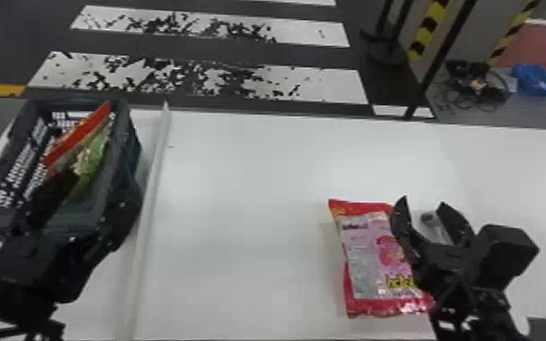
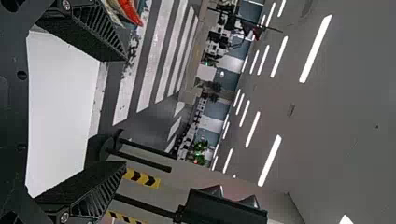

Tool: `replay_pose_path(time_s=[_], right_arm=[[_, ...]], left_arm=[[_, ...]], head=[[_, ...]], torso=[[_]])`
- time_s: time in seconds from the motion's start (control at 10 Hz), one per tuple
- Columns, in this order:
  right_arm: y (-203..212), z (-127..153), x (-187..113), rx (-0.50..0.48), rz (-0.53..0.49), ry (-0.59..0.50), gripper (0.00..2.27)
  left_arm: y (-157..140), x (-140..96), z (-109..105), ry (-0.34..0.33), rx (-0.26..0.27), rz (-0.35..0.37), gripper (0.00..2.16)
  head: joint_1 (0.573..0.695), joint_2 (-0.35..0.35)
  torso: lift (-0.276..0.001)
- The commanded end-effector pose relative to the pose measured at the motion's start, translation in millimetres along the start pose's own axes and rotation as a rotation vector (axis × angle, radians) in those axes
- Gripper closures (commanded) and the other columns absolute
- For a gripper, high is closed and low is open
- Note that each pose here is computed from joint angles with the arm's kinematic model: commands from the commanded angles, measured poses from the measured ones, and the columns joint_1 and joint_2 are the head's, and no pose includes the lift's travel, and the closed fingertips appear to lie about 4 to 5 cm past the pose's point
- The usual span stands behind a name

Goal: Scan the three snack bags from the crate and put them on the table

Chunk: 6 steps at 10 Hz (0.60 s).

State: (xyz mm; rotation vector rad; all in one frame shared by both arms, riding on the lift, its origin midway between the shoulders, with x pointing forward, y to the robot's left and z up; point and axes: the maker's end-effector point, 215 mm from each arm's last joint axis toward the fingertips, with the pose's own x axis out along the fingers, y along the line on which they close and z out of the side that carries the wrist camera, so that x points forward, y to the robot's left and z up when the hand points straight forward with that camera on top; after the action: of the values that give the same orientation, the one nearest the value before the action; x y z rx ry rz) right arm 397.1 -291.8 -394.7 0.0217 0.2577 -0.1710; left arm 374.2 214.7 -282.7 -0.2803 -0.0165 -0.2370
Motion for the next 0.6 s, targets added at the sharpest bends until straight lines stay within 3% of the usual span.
replay_pose_path(time_s=[0.0, 0.2, 0.5], right_arm=[[-34, -7, 4, -0.037, -0.023, 0.024, 0.07], [-74, -35, 16, -0.061, 0.006, 0.109, 0.07], [-135, -81, 32, 0.004, 0.025, 0.215, 0.09]], left_arm=[[1, 0, 0, 0.001, 0.005, -0.001, 0.08], [1, 0, 0, 0.002, 0.009, -0.004, 0.08], [0, -2, -5, 0.011, 0.006, -0.006, 0.08]], head=[[0.695, -0.105], [0.695, -0.159], [0.695, -0.236]], torso=[[-0.094], [-0.094], [-0.094]])
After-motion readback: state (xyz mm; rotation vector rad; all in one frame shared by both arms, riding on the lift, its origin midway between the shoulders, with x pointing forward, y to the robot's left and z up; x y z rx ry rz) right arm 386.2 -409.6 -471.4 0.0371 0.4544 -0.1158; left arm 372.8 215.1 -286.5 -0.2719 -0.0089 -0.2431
